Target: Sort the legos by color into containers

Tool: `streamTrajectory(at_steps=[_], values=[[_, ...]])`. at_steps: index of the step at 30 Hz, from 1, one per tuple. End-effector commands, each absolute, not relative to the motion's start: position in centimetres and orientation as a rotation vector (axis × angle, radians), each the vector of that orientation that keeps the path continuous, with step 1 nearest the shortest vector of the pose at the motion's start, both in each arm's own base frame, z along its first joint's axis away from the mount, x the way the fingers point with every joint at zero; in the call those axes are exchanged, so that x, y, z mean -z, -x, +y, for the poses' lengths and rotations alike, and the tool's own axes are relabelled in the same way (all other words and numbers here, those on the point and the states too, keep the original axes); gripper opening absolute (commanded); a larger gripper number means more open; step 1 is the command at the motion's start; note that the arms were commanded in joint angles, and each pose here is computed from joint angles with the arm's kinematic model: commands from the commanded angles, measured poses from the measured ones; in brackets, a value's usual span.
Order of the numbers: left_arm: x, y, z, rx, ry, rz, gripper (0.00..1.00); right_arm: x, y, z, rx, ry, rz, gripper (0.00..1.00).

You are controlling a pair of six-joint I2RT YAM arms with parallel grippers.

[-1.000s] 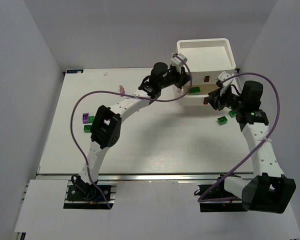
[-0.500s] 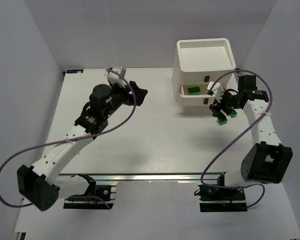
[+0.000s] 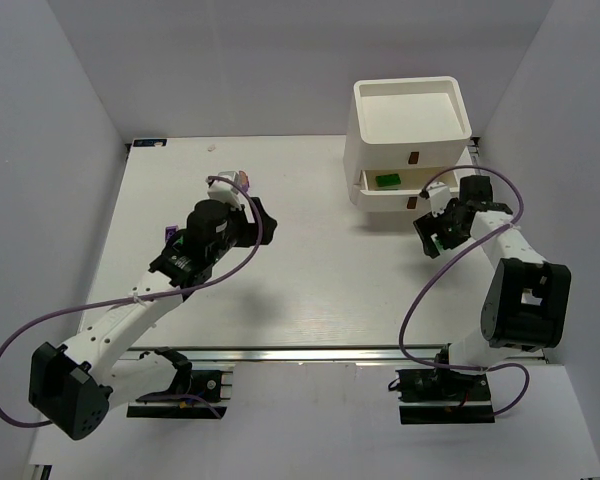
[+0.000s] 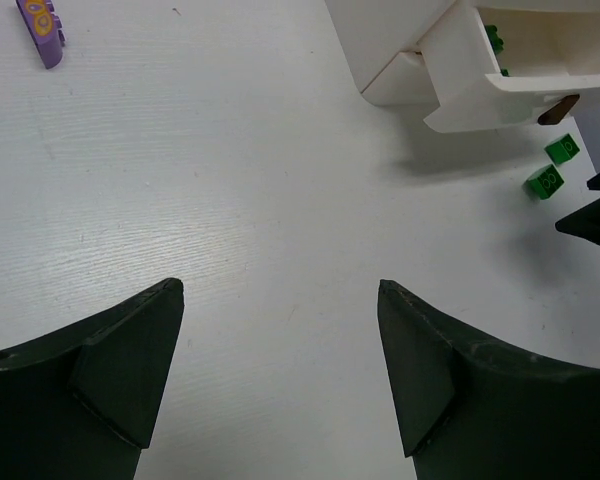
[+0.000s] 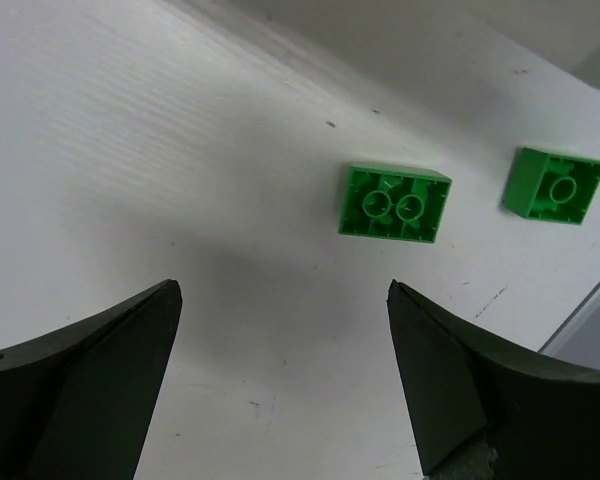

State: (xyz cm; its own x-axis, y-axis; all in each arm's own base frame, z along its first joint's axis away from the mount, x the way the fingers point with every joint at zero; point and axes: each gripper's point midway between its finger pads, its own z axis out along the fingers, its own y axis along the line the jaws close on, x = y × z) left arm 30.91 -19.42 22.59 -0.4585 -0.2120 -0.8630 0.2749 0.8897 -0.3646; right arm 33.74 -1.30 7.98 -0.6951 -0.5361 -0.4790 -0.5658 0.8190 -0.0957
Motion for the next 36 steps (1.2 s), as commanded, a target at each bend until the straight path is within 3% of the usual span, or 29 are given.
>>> streamTrajectory(at_steps=[1, 16, 27, 30, 36], values=[[-24.3, -31.6, -19.4, 0.552, -0.039, 1.939, 0.88, -8.9, -37.1, -3.3, 0.081, 0.557, 2.434, 0.89], [-23.3, -31.5, -18.7, 0.515, -0.006, 1.977, 0.88, -5.2, -38.9, -5.7, 0.21, 0.457, 2.34, 0.86], [-23.0, -31.4, -18.4, 0.494, 0.009, 1.993, 0.89, -3.0, -39.2, -5.2, 0.045, 0.467, 2.373, 0.81], [-23.1, -31.4, -18.0, 0.48, 0.018, 1.987, 0.88, -2.6, -39.0, -4.9, 0.016, 0.485, 2.369, 0.74], [-23.1, -31.3, -17.7, 0.466, 0.024, 1.988, 0.88, -2.6, -38.0, -4.2, -0.075, 0.504, 2.372, 0.47]])
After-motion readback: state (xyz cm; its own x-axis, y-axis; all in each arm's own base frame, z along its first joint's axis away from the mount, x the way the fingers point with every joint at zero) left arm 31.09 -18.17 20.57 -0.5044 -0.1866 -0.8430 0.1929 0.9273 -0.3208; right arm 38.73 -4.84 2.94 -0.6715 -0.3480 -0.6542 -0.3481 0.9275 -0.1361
